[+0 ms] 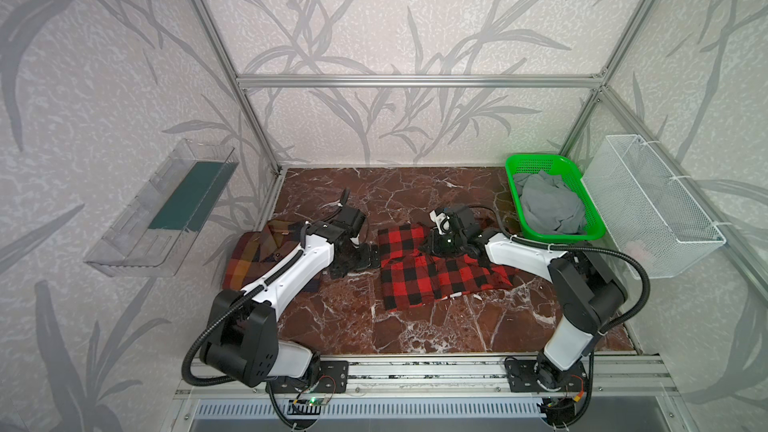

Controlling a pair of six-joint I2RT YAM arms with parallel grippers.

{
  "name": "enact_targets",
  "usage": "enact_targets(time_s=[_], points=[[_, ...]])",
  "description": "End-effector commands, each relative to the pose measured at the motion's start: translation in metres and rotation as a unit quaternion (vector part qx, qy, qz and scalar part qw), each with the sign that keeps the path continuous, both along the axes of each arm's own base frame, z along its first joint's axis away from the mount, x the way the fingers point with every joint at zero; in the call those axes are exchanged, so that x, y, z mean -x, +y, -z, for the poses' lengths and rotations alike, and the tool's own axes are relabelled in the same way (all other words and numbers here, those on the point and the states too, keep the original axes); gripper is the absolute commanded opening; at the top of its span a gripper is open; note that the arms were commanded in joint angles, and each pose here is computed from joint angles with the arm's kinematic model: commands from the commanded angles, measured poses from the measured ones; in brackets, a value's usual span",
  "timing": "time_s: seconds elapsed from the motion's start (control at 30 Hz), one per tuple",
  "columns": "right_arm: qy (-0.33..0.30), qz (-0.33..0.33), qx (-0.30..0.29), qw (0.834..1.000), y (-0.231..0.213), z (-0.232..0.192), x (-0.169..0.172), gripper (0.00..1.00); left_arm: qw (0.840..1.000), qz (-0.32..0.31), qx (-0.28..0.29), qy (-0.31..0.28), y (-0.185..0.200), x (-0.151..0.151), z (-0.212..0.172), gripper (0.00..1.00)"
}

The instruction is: Fold and stack the long sleeve shirts

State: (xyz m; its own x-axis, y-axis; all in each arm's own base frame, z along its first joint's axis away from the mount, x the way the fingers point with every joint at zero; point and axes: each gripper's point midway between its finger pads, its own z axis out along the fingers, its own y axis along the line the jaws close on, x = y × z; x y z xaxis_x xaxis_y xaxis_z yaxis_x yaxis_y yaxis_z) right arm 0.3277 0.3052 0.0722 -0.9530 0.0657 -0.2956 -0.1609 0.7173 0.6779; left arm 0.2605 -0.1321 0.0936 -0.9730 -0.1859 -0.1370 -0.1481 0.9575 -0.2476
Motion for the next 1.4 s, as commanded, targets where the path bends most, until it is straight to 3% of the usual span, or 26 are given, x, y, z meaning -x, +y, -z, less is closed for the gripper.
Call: enact_targets(time_s=[0.0,0.23,0.8,1.07,1.27,1.37], points=[[0.011,-0.011,0.010,1.000,-0.012,0.025,0.002,0.10,1.000,-0.005,-0.007,0.006,-0.008,0.001,0.013,0.99],[0.050,0.006,0.023,0.998,-0.033,0.070,0.004,0.06,1.000,0.002,0.004,0.004,-0.029,-0.002,0.039,0.99],[0.054,0.009,0.032,0.998,-0.039,0.084,0.012,0.03,0.990,-0.023,0.107,-0.091,-0.065,-0.036,0.064,0.99],[0.057,0.006,0.033,0.998,-0.038,0.087,0.015,0.01,0.986,-0.042,0.151,-0.062,-0.078,-0.035,0.087,0.99],[0.058,0.007,0.036,0.998,-0.039,0.089,0.015,0.00,0.983,-0.047,0.171,-0.055,-0.084,-0.033,0.093,0.89],[0.057,0.006,0.036,0.998,-0.038,0.088,0.015,0.00,0.983,-0.045,0.171,-0.047,-0.084,-0.029,0.097,0.78]])
